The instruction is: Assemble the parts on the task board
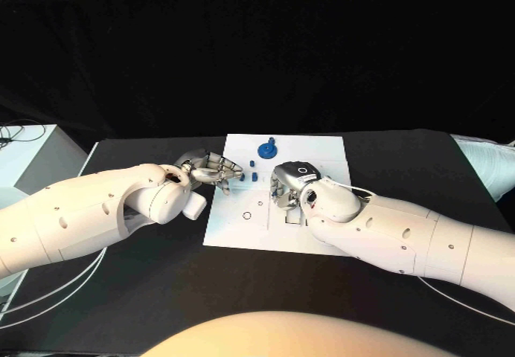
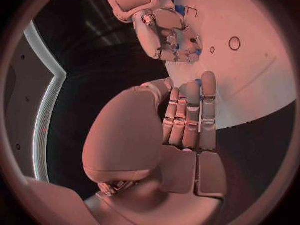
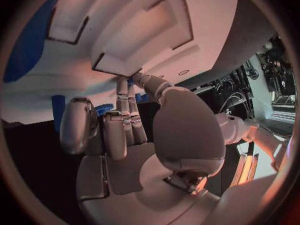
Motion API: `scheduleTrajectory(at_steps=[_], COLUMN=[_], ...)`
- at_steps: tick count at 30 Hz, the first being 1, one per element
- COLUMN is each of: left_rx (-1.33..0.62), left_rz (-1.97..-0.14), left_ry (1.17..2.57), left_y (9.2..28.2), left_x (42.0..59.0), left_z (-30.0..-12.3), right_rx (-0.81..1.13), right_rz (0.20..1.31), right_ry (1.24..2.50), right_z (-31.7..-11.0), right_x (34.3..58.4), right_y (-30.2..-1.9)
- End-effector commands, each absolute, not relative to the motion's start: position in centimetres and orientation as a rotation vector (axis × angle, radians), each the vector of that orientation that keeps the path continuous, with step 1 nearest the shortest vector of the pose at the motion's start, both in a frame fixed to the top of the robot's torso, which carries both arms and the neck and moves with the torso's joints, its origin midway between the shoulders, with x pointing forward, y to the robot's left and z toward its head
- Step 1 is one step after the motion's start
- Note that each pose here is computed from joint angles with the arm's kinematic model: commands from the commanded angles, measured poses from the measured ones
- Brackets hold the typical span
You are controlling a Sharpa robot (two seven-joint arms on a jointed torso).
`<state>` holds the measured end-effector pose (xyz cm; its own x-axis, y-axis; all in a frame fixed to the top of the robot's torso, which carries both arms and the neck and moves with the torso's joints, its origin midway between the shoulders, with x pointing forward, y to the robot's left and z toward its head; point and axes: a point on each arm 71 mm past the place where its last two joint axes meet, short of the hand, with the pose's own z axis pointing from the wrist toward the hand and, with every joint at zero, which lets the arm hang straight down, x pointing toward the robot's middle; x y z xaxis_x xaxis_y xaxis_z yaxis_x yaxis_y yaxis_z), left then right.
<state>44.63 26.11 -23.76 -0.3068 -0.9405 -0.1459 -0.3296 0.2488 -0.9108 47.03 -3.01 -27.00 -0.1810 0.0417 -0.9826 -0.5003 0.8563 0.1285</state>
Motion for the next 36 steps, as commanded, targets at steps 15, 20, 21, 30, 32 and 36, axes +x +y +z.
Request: scheduleTrajectory(at_steps=[15, 20, 21, 30, 32, 36], left_rx=[-1.162, -1.162, -1.162, -1.162, -1.162, -1.162], left_rz=[-1.046, -1.044, -1.043, -1.042, -1.041, -1.039], left_ry=[1.782, 1.782, 1.782, 1.781, 1.781, 1.780], left_y=[26.0, 26.0, 26.0, 26.1, 26.1, 26.2], left_x=[44.7, 44.6, 44.6, 44.6, 44.6, 44.6], left_z=[-23.7, -23.7, -23.7, -23.7, -23.7, -23.7], right_rx=[-0.358, -0.354, -0.354, -0.330, -0.323, -0.313], right_rz=[0.458, 0.473, 0.475, 0.520, 0.543, 0.592], right_ry=[1.707, 1.693, 1.691, 1.657, 1.650, 1.637], right_z=[-27.8, -27.7, -27.7, -27.3, -27.2, -27.0], right_x=[46.9, 46.9, 46.9, 46.8, 46.7, 46.5], right_y=[-3.7, -3.9, -3.9, -4.6, -4.8, -5.2])
